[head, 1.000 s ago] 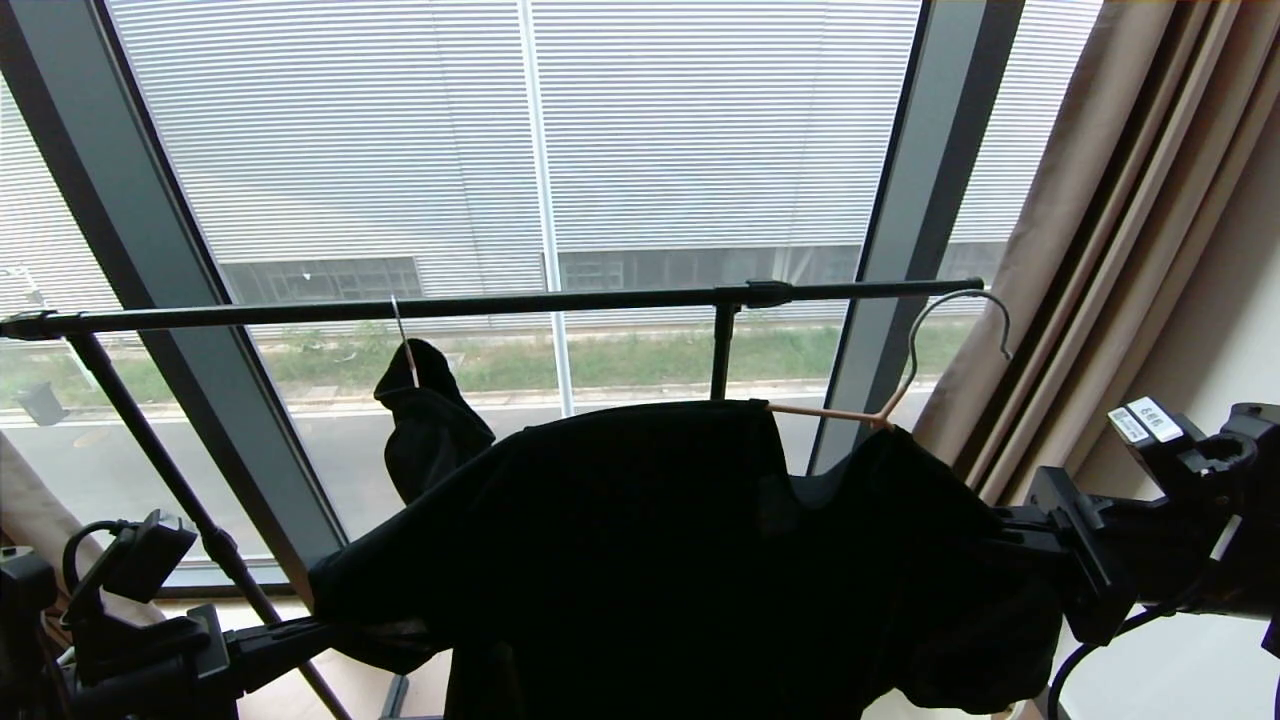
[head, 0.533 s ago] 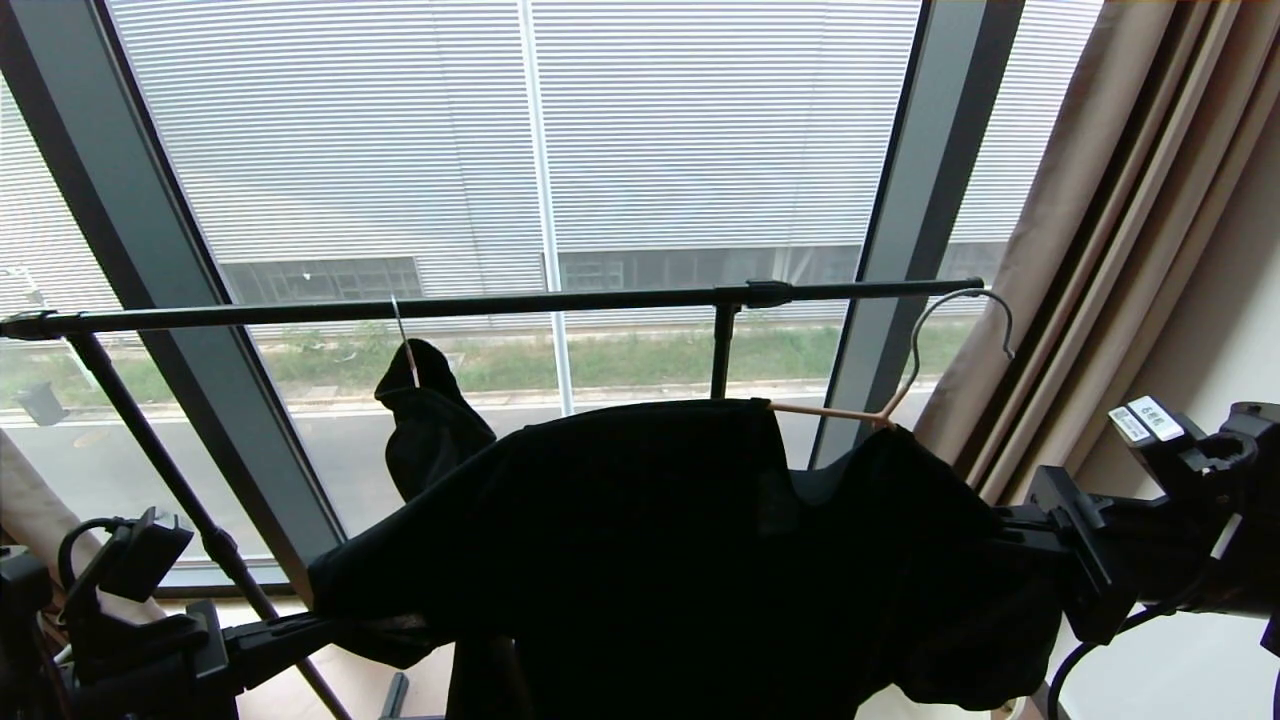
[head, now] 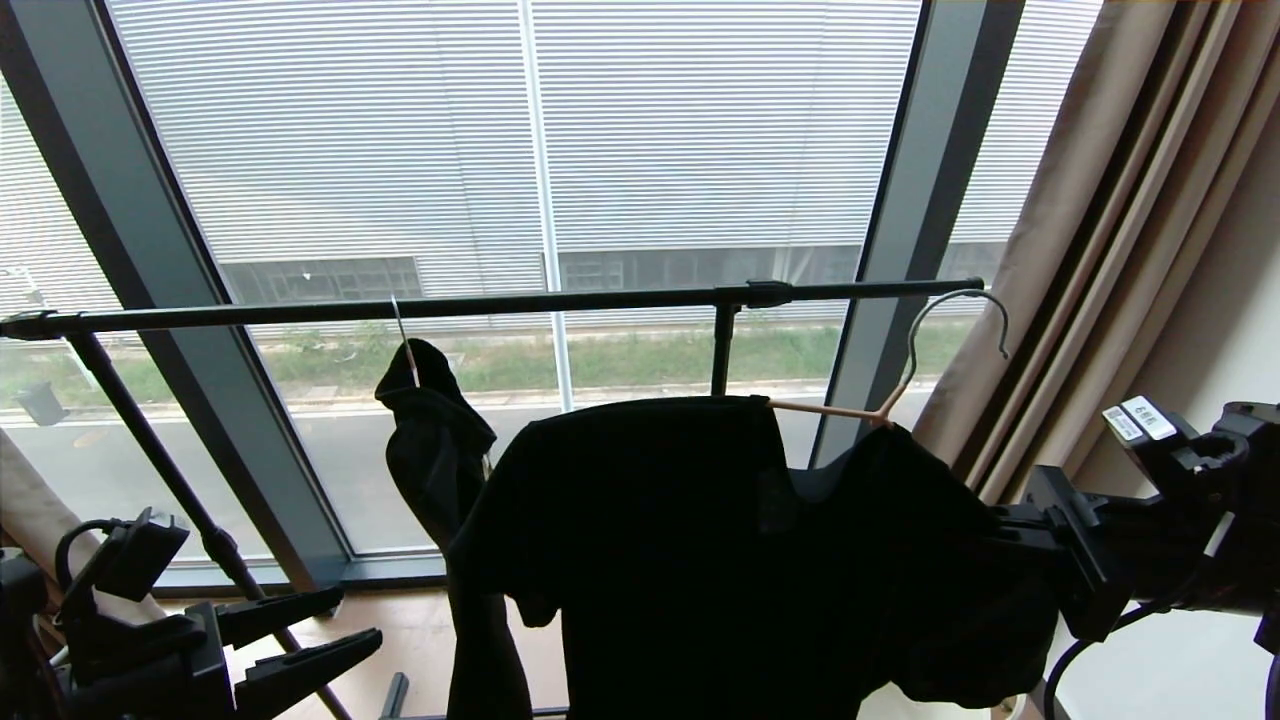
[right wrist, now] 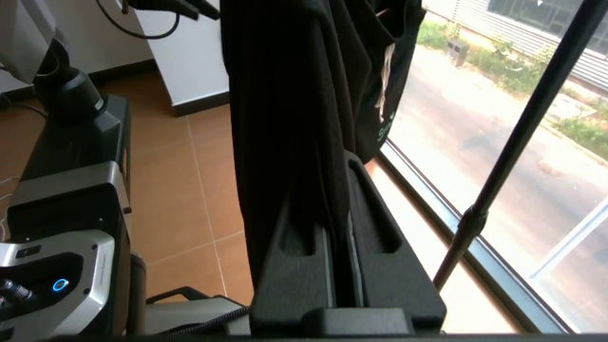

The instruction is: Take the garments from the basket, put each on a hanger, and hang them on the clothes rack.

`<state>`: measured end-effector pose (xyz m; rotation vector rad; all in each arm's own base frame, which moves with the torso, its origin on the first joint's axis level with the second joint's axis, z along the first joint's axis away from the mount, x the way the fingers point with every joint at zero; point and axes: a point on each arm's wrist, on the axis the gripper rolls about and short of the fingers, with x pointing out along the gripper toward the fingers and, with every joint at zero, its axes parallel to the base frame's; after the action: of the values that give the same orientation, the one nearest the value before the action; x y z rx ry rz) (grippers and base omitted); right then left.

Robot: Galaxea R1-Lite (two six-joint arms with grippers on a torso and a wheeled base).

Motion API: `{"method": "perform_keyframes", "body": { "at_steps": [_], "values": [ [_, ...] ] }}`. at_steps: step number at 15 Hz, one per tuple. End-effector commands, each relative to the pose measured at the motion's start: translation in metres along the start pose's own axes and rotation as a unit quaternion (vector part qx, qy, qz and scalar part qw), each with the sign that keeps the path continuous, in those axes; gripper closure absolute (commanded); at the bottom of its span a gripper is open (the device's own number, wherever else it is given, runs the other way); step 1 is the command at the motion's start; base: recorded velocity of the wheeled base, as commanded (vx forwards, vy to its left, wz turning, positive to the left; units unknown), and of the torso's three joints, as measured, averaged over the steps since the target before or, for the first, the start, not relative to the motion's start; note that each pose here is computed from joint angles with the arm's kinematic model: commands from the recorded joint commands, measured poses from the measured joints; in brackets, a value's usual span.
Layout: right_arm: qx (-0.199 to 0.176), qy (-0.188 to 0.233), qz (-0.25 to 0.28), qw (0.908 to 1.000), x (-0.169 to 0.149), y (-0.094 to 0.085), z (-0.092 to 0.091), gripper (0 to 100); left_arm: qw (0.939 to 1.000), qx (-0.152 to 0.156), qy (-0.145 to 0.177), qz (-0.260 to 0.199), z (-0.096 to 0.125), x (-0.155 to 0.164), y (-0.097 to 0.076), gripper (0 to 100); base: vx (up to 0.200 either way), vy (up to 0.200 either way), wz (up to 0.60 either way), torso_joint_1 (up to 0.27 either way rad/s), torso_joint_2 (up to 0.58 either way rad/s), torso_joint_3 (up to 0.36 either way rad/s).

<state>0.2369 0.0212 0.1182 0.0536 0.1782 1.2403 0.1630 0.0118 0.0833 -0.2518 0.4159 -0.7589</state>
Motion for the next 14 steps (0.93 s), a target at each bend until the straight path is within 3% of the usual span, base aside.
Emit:
{"method": "perform_keyframes", "body": {
  "at_steps": [1,3,5,6,7,9,11,12,14],
  "values": [
    [0.001,0.000,0.000,1.0000,0.000,-0.001,0.000,100,0.9998,-0.001,-0.012,-0.017,0.004,-0.001,-0.002,0,0.000,0.000,0.00,0.000,0.00,0.000],
    [0.003,0.001,0.000,1.0000,0.000,-0.001,-0.001,100,0.9994,0.006,-0.025,-0.023,0.010,0.001,-0.002,0,0.000,0.000,0.00,0.000,0.00,0.000],
    [0.008,0.006,0.014,0.9999,0.006,0.002,-0.005,100,0.9945,0.034,-0.074,-0.065,0.053,0.014,-0.013,0,0.000,0.000,0.00,0.000,0.00,0.000],
    [0.011,0.008,0.021,0.9997,0.009,0.004,-0.007,100,0.9921,0.050,-0.081,-0.082,0.067,0.018,-0.018,0,0.000,0.000,0.00,0.000,0.00,0.000],
    [0.011,0.010,0.031,0.9994,0.014,0.006,-0.007,100,0.9901,0.059,-0.078,-0.101,0.082,0.022,-0.026,0,0.000,0.000,0.00,0.000,0.00,0.000],
    [0.013,0.014,0.041,0.9990,0.018,0.010,-0.009,100,0.9910,0.040,-0.048,-0.119,0.111,0.024,-0.046,0,0.000,0.000,0.00,0.000,0.00,0.000],
    [0.015,0.017,0.051,0.9985,0.021,0.013,-0.010,100,0.9937,0.048,-0.033,-0.096,0.134,0.027,-0.059,0,0.000,0.000,0.00,0.000,0.00,0.000],
    [0.015,0.018,0.054,0.9983,0.023,0.015,-0.011,100,0.9939,0.073,-0.035,-0.075,0.143,0.031,-0.066,0,0.000,0.000,0.00,0.000,0.00,0.000],
    [0.021,0.022,0.058,0.9978,0.025,0.015,-0.013,100,0.9890,0.105,-0.035,-0.098,0.149,0.042,-0.087,0,0.000,0.000,0.00,0.000,0.00,0.000]
  ]
}}
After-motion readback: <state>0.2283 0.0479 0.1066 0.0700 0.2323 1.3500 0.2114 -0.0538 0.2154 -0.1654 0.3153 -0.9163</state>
